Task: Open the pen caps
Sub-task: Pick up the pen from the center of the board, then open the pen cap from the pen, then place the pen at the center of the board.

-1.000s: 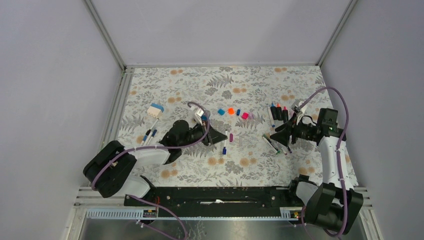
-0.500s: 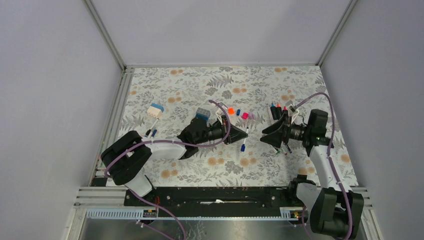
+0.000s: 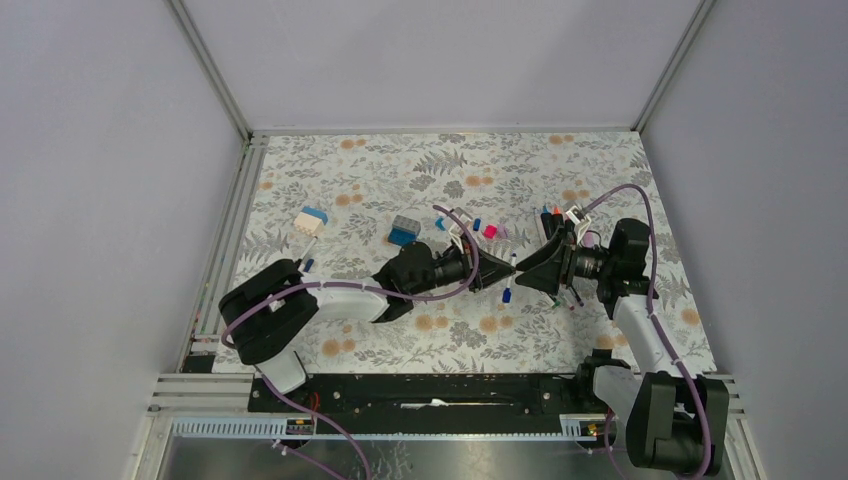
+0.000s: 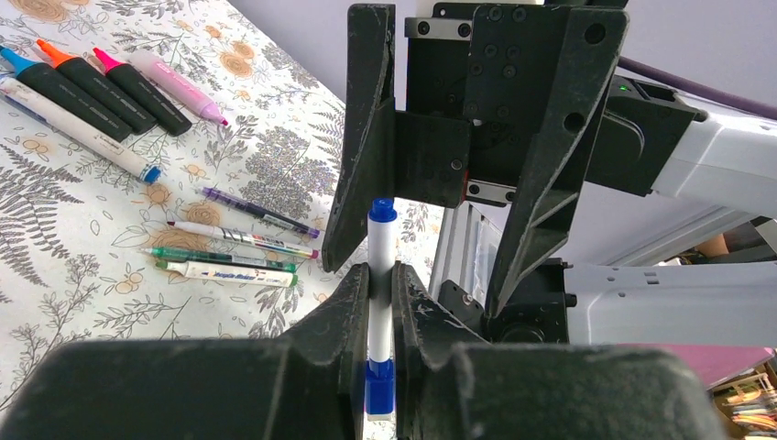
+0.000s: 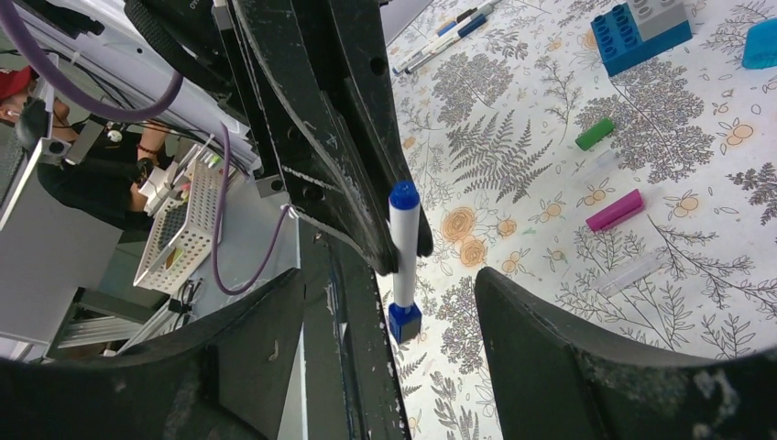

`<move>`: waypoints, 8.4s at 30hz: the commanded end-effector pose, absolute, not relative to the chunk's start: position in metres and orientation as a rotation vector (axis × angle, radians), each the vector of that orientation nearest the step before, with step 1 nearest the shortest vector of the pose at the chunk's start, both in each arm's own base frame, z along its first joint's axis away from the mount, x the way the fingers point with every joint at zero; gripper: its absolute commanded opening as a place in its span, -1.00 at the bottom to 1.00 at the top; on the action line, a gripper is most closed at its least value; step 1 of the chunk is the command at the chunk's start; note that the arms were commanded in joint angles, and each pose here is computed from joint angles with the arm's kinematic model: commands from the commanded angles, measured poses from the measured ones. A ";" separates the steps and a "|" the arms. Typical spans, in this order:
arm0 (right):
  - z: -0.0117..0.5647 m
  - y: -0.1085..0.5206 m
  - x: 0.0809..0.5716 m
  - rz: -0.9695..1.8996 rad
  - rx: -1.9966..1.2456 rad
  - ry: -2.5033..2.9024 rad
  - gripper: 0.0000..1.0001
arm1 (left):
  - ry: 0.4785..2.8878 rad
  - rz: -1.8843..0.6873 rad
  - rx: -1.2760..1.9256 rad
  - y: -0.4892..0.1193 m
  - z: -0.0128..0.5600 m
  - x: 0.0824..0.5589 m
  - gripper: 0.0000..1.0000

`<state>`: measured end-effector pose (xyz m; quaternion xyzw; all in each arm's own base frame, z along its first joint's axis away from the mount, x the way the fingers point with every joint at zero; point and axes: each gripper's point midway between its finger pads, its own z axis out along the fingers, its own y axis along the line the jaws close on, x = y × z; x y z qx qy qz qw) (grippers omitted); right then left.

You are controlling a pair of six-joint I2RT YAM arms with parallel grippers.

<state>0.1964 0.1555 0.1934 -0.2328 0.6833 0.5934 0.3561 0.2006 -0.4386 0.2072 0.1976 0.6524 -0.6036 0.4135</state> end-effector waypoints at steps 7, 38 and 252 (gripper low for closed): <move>0.222 0.157 0.200 1.516 -0.633 1.721 0.50 | 1.515 -1.514 0.518 -0.453 0.238 0.200 -1.00; 0.212 0.152 0.214 1.468 -0.505 1.764 0.06 | 1.520 -1.588 0.454 -0.466 0.239 0.191 -1.00; 0.048 -0.049 0.264 0.463 -0.578 2.666 -0.79 | 1.707 -1.119 0.285 -0.287 0.217 0.158 -1.00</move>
